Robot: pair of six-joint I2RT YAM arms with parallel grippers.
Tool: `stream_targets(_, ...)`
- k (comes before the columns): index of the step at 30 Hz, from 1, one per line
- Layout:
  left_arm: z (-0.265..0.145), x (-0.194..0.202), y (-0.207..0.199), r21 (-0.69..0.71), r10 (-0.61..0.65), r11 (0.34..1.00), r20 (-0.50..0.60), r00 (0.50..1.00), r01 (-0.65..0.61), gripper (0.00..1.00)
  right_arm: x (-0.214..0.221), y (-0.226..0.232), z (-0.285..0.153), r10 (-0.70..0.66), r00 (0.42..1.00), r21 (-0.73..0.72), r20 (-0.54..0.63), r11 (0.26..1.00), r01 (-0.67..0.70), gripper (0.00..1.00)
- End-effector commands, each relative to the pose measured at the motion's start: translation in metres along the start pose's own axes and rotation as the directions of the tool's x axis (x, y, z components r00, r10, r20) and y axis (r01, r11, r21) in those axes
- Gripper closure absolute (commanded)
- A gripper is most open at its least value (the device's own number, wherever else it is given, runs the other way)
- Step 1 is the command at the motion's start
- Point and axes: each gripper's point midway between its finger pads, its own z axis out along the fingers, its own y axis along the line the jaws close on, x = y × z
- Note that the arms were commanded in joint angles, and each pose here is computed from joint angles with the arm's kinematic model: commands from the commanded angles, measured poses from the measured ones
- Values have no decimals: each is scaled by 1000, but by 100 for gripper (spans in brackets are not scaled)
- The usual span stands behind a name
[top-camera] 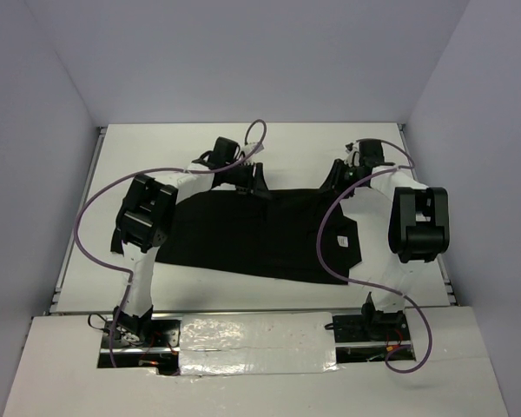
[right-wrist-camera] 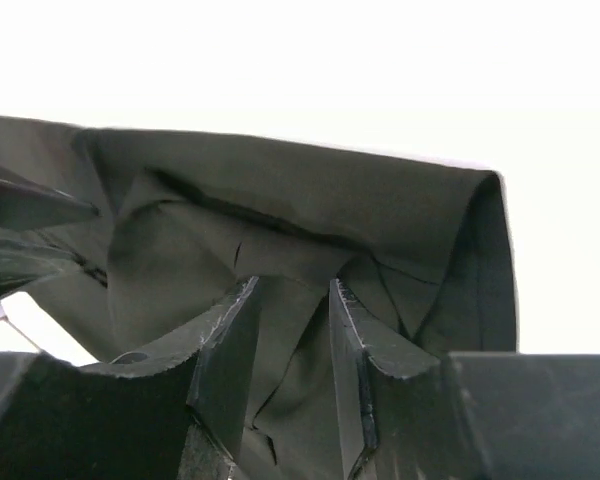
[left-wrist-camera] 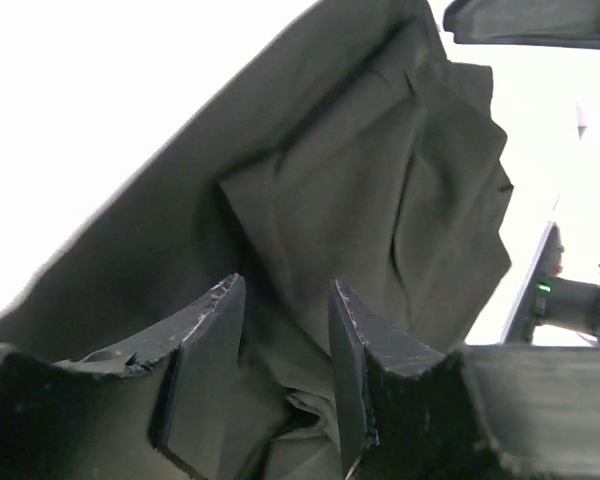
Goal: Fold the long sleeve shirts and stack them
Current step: Fold the shirt
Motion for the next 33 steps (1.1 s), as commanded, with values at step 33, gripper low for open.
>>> stream_targets(33,-14,15,-27,-41,171,984,-89,981,-175,47,167,57,-24,-16,993,-48,-116,999,10,52)
